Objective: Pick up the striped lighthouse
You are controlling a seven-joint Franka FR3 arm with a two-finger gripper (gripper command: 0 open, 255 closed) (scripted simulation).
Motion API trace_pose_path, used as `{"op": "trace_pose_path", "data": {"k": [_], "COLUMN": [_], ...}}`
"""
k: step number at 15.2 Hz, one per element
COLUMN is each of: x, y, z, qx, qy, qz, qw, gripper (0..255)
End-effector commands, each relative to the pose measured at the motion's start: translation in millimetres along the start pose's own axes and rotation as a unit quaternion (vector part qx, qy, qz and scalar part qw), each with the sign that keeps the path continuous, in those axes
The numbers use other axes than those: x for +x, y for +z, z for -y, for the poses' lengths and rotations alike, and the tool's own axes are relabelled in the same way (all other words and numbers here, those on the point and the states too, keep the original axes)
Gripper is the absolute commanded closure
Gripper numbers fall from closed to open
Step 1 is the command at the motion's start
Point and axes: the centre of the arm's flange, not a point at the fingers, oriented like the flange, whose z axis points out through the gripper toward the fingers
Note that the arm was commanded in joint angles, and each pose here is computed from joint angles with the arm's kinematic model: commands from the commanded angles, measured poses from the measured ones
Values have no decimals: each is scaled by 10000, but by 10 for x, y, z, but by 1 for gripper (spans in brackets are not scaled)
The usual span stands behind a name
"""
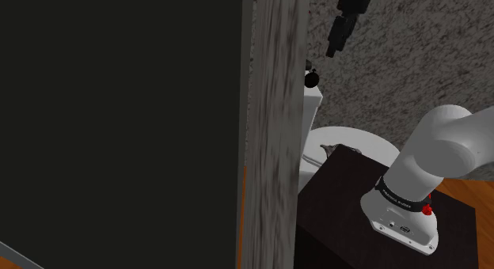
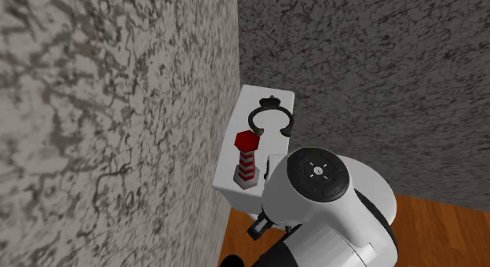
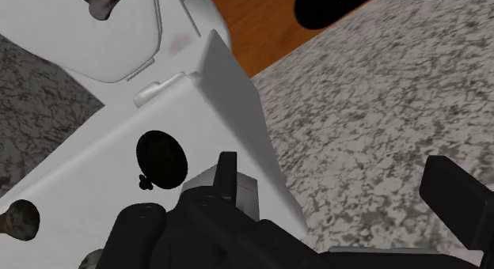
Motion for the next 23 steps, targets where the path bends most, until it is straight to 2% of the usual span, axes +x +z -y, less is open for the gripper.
{"op": "trace_pose_path", "data": {"k": [1,5,9,13,17,23], "x": [0,365,698,995,1242,1220], "y": [0,-243,-492,-742,-976,-660], "z": [0,-184,-414,-688,-985,-987], "qx": [0,337,674,1007,1321,1321], "qy": [0,418,835,1249,1637,1637], "qz": [0,-286,-572,-855,-1121,-1121], "qw": [10000,9981,9926,9833,9712,9712], "gripper": [0,0,0,0,0,0]}}
